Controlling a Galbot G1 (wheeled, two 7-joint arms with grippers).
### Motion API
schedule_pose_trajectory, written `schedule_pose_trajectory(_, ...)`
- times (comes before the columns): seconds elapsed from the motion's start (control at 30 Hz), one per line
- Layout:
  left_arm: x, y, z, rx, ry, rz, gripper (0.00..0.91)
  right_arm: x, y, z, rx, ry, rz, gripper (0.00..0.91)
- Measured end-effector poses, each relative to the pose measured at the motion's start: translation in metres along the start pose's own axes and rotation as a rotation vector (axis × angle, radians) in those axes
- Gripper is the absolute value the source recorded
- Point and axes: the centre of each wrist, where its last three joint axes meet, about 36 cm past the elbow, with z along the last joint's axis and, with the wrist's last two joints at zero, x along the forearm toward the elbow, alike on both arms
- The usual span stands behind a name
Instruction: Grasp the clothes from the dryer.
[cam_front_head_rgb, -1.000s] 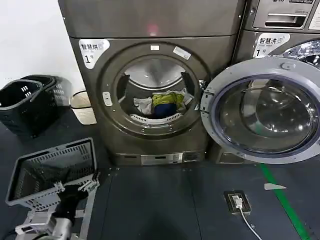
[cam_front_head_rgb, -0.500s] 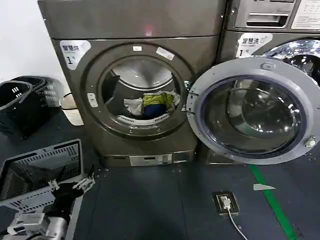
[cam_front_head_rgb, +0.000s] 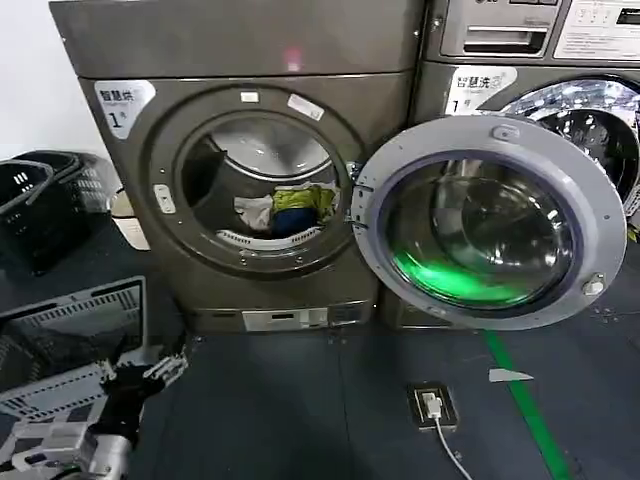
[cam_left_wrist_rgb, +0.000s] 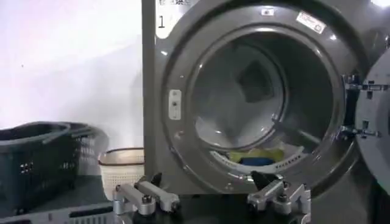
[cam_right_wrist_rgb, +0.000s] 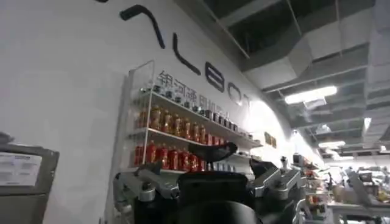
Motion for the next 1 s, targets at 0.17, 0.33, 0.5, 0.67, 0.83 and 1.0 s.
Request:
schedule_pose_trajectory(0.17, 0.0001, 0.0001, 0.0001, 0.0, 0.001, -0.001, 0.907, 0.0005, 0.0008, 0.0014, 0.0, -0.003, -0.005, 0.907)
schedule_pose_trajectory(0.33, 0.0002, 0.0001, 0.0002, 0.001, 0.001, -0.001, 0.907, 0.0005, 0.0016, 0.0033, 0.0, -0.006, -0.007, 0.907)
schedule_pose_trajectory(0.5, 0.0007, 0.0, -0.0001, 0.0, 0.001, 0.0, 0.907, 0.0008, 0.0028, 0.0045, -0.002, -0.02, -0.017, 0.907)
schedule_pose_trajectory(0.67, 0.0007, 0.0003, -0.001, -0.001, -0.003, -0.001, 0.907, 0.0018, 0.0043, 0.0074, -0.003, -0.039, -0.036, 0.907)
schedule_pose_trajectory(0.83, 0.0001, 0.0003, -0.0021, 0.0, -0.008, 0.001, 0.907, 0.0018, 0.0048, 0.0083, -0.002, -0.064, -0.046, 0.907)
schedule_pose_trajectory(1.0, -0.0013, 0.0008, -0.003, -0.001, -0.012, 0.004, 0.907, 0.0022, 0.0032, 0.0086, 0.006, -0.087, -0.049, 0.907)
